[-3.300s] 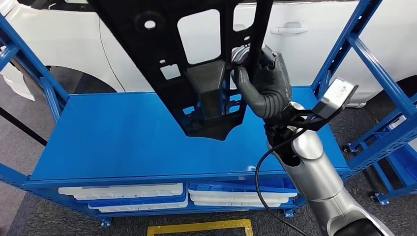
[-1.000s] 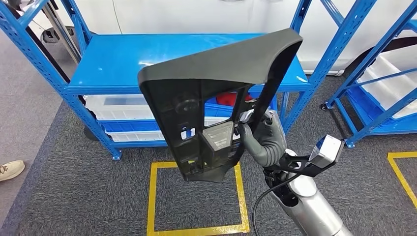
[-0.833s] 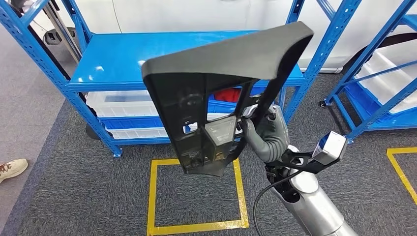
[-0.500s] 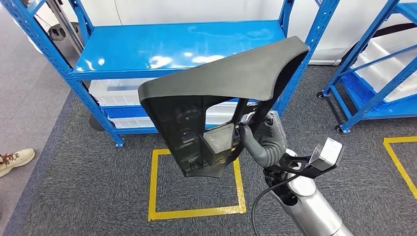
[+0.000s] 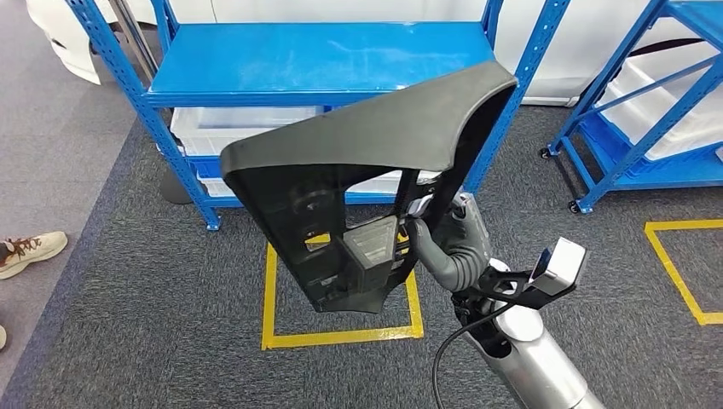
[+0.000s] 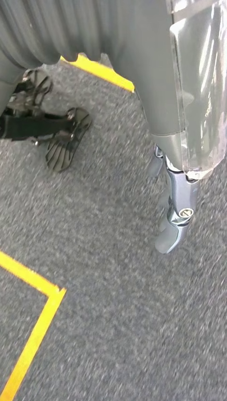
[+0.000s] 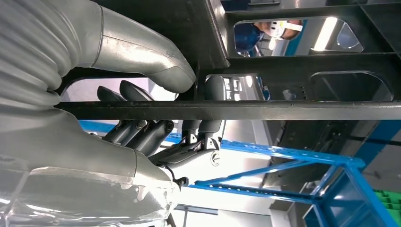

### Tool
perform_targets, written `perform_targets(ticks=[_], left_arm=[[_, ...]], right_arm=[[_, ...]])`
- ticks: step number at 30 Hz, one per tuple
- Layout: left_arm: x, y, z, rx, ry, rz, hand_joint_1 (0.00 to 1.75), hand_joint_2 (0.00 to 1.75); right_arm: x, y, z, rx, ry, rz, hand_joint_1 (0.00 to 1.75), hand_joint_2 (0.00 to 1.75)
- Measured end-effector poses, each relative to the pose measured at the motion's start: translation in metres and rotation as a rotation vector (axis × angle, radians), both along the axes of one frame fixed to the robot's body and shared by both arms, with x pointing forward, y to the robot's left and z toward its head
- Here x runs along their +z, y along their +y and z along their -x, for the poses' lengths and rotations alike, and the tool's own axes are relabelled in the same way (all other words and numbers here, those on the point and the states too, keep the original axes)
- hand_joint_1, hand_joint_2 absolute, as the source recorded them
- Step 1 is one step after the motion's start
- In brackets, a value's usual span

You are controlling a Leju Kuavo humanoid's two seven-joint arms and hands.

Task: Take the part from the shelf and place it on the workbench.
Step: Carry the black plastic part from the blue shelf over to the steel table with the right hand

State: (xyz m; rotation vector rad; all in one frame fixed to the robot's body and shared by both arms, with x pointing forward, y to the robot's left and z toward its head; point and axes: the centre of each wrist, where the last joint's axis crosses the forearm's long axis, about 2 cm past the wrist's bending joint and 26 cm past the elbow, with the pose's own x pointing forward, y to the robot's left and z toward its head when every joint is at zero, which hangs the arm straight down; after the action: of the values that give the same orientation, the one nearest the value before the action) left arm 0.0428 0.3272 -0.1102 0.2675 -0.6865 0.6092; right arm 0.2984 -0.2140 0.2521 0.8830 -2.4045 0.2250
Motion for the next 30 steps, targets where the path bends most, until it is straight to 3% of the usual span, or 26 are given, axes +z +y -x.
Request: perform_targets(ticks=[10, 30], left_arm=[[0.0, 0.0, 0.003, 0.004, 0.012, -0.003, 0.0, 1.75], [0.0, 0.0, 0.003, 0.038, 0.012, -0.007, 0.0, 1.75]], right_arm=[[0.017, 0.005, -0.006, 0.005, -0.028, -0.015, 1.75, 1.75], [0.009, 0.017, 0.005, 0.012, -0.009, -0.04, 1.75, 1.75]])
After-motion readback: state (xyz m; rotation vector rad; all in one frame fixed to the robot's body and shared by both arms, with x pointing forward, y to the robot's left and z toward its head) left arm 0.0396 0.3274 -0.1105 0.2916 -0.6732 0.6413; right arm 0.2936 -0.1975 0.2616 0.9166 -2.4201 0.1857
